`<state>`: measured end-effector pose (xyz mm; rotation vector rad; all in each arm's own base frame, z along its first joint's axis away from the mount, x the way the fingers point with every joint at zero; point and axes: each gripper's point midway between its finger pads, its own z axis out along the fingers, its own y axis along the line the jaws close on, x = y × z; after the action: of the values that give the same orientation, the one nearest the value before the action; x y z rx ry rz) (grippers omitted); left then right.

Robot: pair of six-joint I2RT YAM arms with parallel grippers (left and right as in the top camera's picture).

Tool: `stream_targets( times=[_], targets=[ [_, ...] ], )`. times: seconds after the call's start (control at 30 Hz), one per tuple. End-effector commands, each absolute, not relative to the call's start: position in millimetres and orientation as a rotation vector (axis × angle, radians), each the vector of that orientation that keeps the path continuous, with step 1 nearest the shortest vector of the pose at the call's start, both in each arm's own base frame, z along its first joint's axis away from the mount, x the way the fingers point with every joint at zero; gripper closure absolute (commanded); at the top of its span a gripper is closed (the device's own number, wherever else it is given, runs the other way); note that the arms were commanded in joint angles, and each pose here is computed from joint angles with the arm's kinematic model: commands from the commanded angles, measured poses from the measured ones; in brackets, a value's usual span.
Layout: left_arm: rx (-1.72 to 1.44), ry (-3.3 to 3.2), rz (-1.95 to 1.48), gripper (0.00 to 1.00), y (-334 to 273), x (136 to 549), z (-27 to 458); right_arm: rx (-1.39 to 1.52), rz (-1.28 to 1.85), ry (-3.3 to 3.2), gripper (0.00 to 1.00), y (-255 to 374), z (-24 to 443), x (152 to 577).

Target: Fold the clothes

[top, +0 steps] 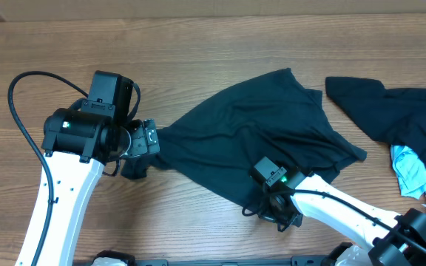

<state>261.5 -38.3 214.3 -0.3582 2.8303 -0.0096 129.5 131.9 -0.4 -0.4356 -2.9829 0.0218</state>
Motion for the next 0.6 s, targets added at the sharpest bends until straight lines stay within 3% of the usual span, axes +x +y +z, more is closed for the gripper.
stream_targets(
  times=[0.0, 0.17, 0.37, 0.57],
  targets=[
    [-0.337, 2.830, -0.019, 0.00, -38, 259, 216, -0.370, -0.035, -3.079, 0.96, 146, 33, 155],
    [-0.357, 2.852, -0.090, 0.00, -47, 256, 214, -0.404, -0.157, -3.284, 0.96, 158, 88, 197],
    [-0.448, 2.965, -0.039, 0.00, -43, 239, 156, -0.641, 0.076, -3.450, 0.96, 111, 138, 238],
    [-0.377, 2.955, -0.034, 0.00, -46, 258, 131, -0.692, -0.034, -3.548, 0.96, 74, 199, 286]
  ],
)
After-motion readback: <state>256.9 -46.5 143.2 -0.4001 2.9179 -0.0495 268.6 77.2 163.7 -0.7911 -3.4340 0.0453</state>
